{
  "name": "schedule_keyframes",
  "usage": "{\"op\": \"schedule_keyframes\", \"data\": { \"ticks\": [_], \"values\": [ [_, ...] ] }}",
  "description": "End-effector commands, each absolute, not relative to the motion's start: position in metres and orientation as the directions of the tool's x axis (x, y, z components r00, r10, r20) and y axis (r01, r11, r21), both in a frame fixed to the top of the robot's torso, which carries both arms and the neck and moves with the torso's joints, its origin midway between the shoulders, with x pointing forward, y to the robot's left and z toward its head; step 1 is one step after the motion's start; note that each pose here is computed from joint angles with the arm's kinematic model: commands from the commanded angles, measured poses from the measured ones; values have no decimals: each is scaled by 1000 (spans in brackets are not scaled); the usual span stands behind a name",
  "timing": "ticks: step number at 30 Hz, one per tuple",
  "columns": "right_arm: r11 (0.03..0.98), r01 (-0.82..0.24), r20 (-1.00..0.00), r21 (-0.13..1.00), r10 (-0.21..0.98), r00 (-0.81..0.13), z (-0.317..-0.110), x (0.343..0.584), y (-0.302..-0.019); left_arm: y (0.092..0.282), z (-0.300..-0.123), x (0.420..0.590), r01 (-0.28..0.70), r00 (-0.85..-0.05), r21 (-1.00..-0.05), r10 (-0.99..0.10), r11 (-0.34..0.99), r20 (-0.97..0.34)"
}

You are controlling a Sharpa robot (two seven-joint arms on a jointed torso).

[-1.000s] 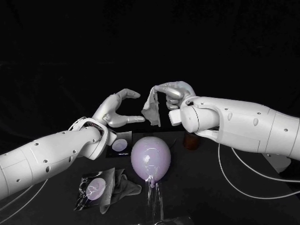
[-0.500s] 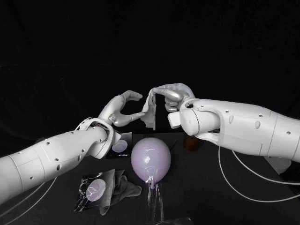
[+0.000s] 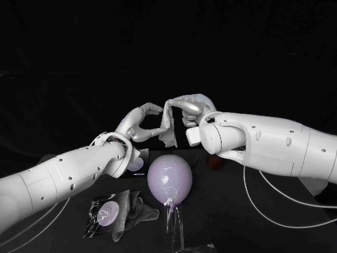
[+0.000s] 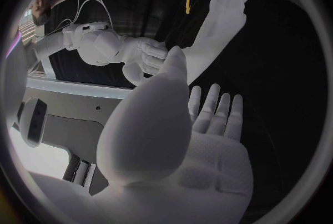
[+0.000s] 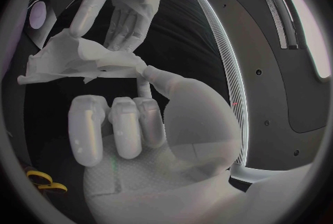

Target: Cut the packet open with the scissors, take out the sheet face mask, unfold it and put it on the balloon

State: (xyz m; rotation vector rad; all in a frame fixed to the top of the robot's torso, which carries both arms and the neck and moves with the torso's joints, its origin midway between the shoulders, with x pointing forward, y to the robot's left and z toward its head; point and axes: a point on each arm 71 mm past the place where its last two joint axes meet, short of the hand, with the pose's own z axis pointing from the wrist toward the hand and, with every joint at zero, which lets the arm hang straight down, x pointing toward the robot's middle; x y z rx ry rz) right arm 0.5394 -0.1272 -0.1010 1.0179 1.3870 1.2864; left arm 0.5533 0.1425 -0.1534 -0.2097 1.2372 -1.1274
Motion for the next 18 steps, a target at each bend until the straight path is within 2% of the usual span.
{"op": "schedule_keyframes", "data": {
  "ticks": [1, 18],
  "values": [
    [104, -57, -114, 993, 972, -205, -99, 539, -126, 139, -154, 554, 547, -119, -682, -761, 486, -638],
    [113, -68, -125, 991, 973, -194, -98, 541, -124, 133, -156, 549, 544, -161, -687, -743, 482, -649]
  ]
}}
